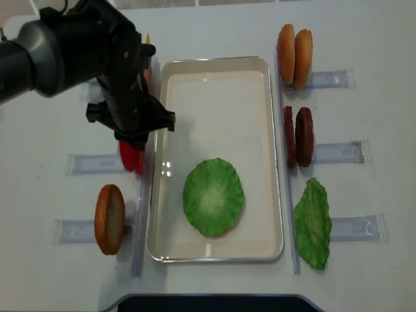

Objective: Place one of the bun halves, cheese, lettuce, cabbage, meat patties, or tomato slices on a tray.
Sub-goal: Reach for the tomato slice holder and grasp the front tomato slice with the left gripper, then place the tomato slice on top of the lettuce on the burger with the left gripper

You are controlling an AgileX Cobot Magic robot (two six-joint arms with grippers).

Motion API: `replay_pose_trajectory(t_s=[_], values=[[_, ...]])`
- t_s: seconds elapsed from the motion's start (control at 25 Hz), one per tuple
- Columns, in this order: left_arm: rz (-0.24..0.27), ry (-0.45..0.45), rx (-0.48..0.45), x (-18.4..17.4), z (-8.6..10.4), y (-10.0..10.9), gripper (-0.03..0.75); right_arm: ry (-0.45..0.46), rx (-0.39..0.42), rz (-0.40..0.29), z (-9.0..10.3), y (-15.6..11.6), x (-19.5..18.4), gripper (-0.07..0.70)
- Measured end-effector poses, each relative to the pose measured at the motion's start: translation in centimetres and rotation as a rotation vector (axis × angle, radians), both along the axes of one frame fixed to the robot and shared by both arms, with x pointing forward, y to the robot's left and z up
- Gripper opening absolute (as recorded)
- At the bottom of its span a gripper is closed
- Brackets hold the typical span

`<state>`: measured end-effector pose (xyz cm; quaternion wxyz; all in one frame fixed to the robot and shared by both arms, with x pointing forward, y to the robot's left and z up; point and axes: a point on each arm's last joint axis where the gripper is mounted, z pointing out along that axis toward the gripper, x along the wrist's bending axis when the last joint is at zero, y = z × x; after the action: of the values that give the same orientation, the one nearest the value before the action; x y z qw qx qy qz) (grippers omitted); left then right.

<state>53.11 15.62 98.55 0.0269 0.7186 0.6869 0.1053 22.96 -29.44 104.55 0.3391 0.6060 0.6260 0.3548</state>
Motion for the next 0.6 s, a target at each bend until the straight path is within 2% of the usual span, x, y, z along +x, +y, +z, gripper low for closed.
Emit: replay_pose_trajectory(t_s=[0.24,0.6], values=[[0.015,-0.043,-0.110,-1.4,3.3,0.0,0.060,0.000,0.000,0.000,0.0,0.0,0.0,0.418],[-0.038,-0.044,-0.275,-3.5,6.3,-0.4,0.060,0.000,0.000,0.000,0.0,0.0,0.0,0.417]])
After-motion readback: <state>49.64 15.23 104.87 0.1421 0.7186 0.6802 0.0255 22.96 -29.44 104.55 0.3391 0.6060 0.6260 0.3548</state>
